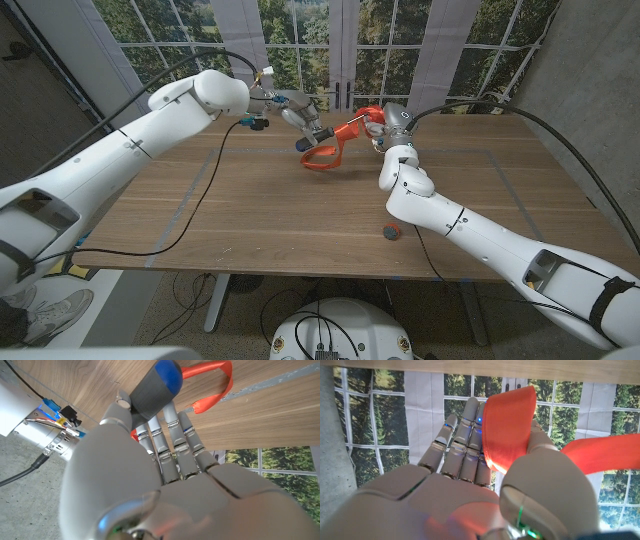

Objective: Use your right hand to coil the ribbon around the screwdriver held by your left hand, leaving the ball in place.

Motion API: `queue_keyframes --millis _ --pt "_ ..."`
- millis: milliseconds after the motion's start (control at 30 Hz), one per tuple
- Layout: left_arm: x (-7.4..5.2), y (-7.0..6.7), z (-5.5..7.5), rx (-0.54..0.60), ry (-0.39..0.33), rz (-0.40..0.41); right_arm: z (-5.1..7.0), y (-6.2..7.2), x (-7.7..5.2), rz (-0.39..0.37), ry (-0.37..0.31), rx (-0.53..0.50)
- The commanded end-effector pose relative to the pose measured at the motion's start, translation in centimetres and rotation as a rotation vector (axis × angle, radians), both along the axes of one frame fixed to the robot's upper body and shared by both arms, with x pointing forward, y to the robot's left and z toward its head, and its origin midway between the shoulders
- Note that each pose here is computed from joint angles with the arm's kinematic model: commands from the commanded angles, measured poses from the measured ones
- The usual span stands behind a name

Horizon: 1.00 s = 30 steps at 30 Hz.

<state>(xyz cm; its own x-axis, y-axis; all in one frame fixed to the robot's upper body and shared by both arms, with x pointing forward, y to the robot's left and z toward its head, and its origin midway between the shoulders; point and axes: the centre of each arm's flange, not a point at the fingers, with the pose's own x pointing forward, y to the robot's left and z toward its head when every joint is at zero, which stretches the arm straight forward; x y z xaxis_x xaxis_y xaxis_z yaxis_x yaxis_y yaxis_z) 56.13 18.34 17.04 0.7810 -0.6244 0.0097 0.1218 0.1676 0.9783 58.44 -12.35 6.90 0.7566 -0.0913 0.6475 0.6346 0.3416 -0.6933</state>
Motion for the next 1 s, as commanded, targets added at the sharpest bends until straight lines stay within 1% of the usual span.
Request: queue_keyframes --millis 33,67,167,267,600,833,900,933,1000 --pt "0.9 -0.2 -0.6 0.039 0.043 -0.005 1.7 1.5 -1.1 0.050 -0.083 -0.033" --pt "0.9 -0.1 -0.7 0.035 0.045 -0.006 1.9 1.6 -1.1 0.058 -0.079 -0.042" --pt "1.1 0.0 -0.7 0.038 0.046 0.001 2.2 2.0 -1.2 0.061 -0.098 -0.054" --pt "1.3 -0.1 -0.7 0.048 0.053 0.003 2.7 2.3 -1.2 0.064 -0.103 -0.060" --pt "2.2 0.0 -1.0 0.069 0.074 0.016 4.0 2.8 -1.3 0.074 -0.142 -0.070" --pt "2.9 0.0 -1.1 0.066 0.081 0.016 4.5 3.0 -1.4 0.090 -0.159 -0.072" --pt "3.1 -0.1 -1.1 0.070 0.078 0.022 4.7 3.2 -1.6 0.084 -0.174 -0.081" --pt "3.2 -0.1 -1.1 0.070 0.075 0.024 4.8 3.2 -1.7 0.094 -0.173 -0.077" --pt "3.4 -0.1 -1.1 0.068 0.084 0.023 4.8 3.4 -1.8 0.088 -0.192 -0.088"
